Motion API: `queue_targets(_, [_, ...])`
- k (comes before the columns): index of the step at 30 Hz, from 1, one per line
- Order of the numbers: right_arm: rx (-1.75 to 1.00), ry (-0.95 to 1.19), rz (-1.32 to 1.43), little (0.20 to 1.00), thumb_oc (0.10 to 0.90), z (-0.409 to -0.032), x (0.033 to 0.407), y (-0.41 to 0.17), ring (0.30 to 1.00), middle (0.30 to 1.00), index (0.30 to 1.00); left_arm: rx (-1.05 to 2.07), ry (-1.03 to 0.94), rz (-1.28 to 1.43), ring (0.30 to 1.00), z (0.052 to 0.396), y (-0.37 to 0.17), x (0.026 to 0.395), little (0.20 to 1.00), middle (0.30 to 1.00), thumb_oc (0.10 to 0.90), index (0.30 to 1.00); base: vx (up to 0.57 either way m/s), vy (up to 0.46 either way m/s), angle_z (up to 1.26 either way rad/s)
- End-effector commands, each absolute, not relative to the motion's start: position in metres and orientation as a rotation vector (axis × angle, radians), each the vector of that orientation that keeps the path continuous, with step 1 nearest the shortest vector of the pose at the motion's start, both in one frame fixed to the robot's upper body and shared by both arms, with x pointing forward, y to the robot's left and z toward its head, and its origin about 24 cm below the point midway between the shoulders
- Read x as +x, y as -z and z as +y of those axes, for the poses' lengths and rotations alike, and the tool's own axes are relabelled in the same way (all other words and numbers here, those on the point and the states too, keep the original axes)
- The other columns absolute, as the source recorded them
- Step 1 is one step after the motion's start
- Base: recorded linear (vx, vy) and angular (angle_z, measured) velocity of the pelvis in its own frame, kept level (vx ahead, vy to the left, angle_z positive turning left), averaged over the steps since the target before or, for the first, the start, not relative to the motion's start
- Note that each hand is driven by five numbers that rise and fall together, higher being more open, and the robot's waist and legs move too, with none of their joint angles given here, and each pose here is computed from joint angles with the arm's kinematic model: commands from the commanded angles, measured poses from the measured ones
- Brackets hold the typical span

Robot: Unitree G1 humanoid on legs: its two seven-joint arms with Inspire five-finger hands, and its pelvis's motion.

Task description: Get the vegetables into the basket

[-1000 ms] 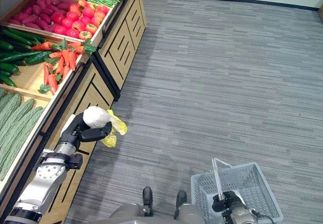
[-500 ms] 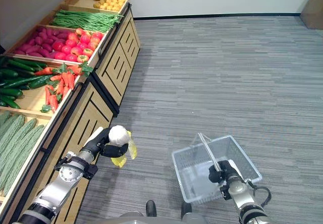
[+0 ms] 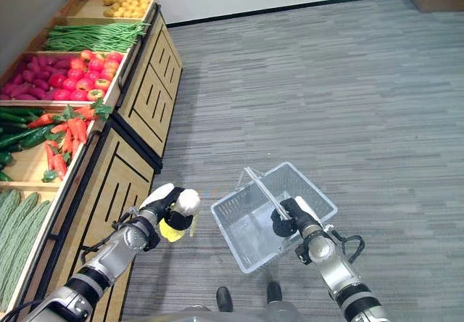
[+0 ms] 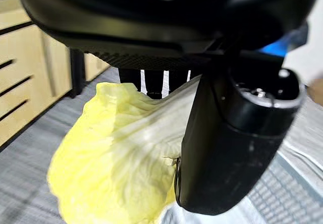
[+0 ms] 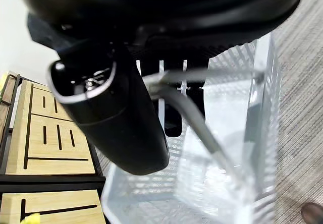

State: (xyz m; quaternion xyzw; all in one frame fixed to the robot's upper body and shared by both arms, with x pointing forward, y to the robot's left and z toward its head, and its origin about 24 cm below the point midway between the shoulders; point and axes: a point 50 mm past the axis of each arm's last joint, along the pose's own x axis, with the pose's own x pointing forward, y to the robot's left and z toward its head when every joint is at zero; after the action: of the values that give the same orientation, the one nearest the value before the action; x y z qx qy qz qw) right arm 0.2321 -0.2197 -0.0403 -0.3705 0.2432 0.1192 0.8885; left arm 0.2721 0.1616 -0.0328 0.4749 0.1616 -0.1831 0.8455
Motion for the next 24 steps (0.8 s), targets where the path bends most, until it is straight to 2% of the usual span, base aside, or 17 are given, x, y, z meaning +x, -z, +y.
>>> queue_targets(1, [-0.698, -0.382, 0.052, 0.300, 0.400, -0.168, 0.269, -0.033, 0.300, 0.300, 0.300, 1.181, 0.340, 0.212, 0.300, 0.161, 0.004, 0.311, 0.300, 0.300, 0.400, 0.300, 0.00, -0.045, -0.23])
queue_targets(7, [-0.654, -0.477, -0.199, 0.300, 0.400, -0.136, 0.265, -0.077, 0.300, 0.300, 0.300, 1.289, 0.429, 0.264, 0.300, 0.136, 0.025, 0.312, 0.300, 0.300, 0.400, 0.300, 0.00, -0.022, -0.30])
queue_targets(14, [-0.635, -0.594, -0.267, 0.300, 0.400, -0.109, 0.261, -0.087, 0.300, 0.300, 0.300, 1.325, 0.505, 0.279, 0.300, 0.117, 0.038, 0.306, 0.300, 0.300, 0.400, 0.300, 0.00, -0.004, -0.04])
queue_targets(21, [-0.540, -0.714, -0.332, 0.300, 0.400, -0.085, 0.255, -0.101, 0.300, 0.300, 0.300, 1.370, 0.538, 0.311, 0.300, 0.112, 0.047, 0.303, 0.300, 0.300, 0.400, 0.300, 0.00, 0.001, -0.03])
queue_targets(22, [-0.537, -0.734, -0.339, 0.300, 0.400, -0.082, 0.253, -0.102, 0.300, 0.300, 0.300, 1.385, 0.552, 0.305, 0.424, 0.111, 0.048, 0.303, 0.424, 0.424, 0.488, 0.424, 0.00, 0.000, 0.00])
queue_targets(23, [-0.532, -0.745, -0.338, 0.300, 0.400, -0.080, 0.252, -0.102, 0.300, 0.300, 0.300, 1.396, 0.554, 0.307, 1.000, 0.112, 0.049, 0.302, 1.000, 1.000, 0.900, 1.000, 0.00, 0.000, 0.00])
queue_targets(24, [-0.526, -0.756, -0.344, 0.300, 0.400, -0.078, 0.251, -0.103, 0.300, 0.300, 0.300, 1.403, 0.552, 0.300, 1.000, 0.111, 0.048, 0.303, 1.000, 1.000, 0.900, 1.000, 0.00, 0.000, 0.00])
